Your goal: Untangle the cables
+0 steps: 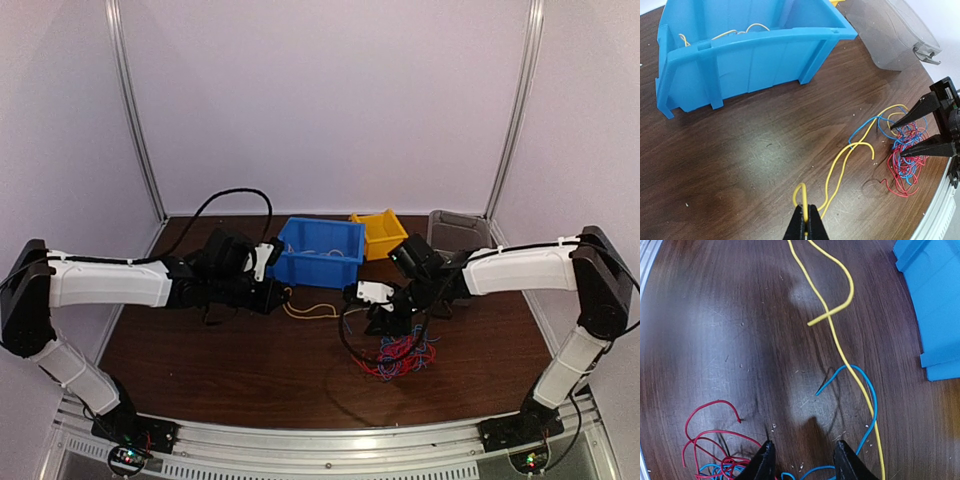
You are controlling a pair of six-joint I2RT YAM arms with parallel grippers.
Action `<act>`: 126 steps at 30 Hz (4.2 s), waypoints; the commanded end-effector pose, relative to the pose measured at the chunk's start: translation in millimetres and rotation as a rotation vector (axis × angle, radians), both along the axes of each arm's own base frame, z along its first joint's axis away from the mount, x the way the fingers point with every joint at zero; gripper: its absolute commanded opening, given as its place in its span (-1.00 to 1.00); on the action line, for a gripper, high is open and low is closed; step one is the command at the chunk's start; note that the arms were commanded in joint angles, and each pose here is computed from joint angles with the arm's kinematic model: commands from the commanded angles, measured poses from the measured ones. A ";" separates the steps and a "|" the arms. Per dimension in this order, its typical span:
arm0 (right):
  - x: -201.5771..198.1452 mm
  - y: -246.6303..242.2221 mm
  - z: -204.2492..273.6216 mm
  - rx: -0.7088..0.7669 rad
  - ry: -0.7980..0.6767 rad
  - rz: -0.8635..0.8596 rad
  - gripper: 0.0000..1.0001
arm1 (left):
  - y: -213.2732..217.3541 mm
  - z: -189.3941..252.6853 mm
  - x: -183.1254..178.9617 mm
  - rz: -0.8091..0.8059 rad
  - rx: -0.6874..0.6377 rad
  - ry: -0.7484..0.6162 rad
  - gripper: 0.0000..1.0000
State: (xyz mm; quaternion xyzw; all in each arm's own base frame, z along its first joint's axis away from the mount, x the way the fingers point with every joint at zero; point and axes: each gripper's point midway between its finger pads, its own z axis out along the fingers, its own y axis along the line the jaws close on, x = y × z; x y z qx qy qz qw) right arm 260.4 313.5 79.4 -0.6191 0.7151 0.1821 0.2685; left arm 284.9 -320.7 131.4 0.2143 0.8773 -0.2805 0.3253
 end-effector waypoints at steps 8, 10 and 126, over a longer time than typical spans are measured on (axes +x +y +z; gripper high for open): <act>33.0 -21.9 -19.9 -0.047 -0.045 -0.179 -0.20 | -2.6 4.0 4.2 -0.007 -0.004 -0.035 -1.00; 28.5 -22.9 -27.3 -0.059 -0.025 -0.165 -0.20 | -2.3 4.9 5.5 -0.004 -0.001 -0.040 -1.00; 59.1 -155.6 130.1 0.378 -0.255 -0.475 0.43 | -35.3 157.0 171.3 0.025 -0.104 -0.241 -0.02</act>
